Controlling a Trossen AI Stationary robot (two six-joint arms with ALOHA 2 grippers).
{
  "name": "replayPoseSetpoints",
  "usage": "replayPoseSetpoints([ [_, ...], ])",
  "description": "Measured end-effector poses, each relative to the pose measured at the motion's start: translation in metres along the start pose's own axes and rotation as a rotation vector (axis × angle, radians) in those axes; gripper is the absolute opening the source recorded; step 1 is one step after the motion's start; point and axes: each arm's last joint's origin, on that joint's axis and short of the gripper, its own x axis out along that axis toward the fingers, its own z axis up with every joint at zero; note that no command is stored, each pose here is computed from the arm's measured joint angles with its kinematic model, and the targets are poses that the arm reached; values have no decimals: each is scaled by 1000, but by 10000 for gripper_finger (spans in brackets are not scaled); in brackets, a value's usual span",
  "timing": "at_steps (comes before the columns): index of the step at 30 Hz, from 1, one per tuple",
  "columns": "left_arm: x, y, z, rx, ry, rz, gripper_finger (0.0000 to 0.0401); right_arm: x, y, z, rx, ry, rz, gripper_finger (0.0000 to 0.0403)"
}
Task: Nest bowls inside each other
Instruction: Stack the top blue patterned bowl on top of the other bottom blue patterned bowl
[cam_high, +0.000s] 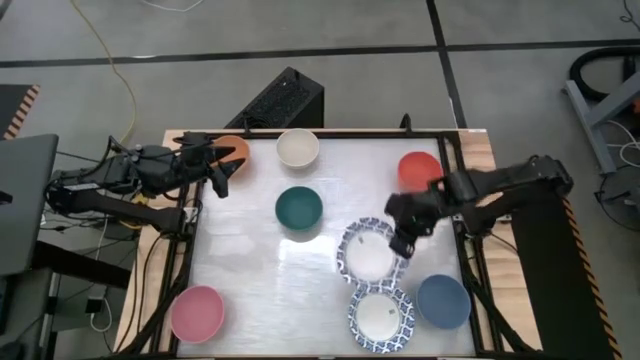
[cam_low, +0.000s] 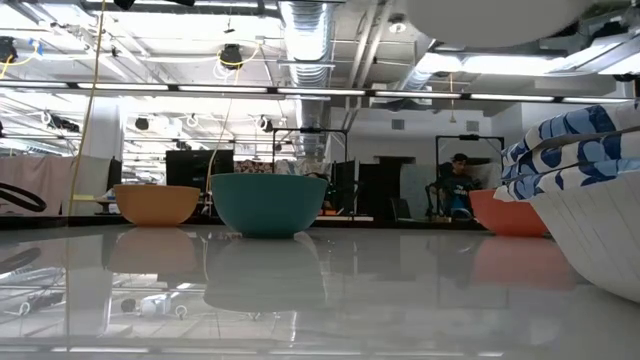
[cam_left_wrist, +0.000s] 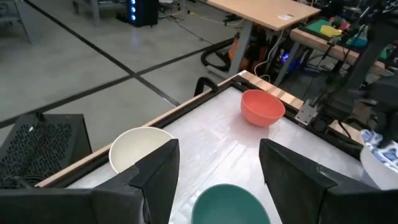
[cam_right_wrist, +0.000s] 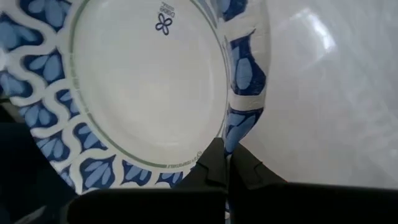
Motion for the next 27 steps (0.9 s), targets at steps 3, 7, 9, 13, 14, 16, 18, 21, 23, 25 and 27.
replayPoseSetpoints([
  [3,0,0,0,-1,1,0,210,15,17,-18,-5,33,-32,8],
  [7,2,-1,-1,4,9,5,210,37,39,-38,-17,88,-52,8],
  [9,5,-3,-3,12,20,9,210,50,47,-47,-29,119,-75,8],
  [13,10,-6,-5,24,37,16,210,71,60,-64,-82,159,-101,8],
  [14,12,-7,-6,28,41,18,210,75,63,-67,-94,167,-108,8],
  [16,15,-8,-7,35,50,20,210,82,65,-73,-113,181,-129,8],
  [18,17,-10,-8,41,58,22,210,88,67,-76,-128,186,-145,8],
  [21,21,-12,-9,47,69,22,210,92,67,-79,-151,191,-145,8],
  [23,21,-12,-10,50,73,21,210,96,64,-80,-148,186,-113,8],
  [25,22,-13,-10,51,74,22,210,98,58,-82,-132,174,-76,8],
  [27,22,-13,-10,51,74,21,210,100,51,-85,-102,176,-53,8],
])
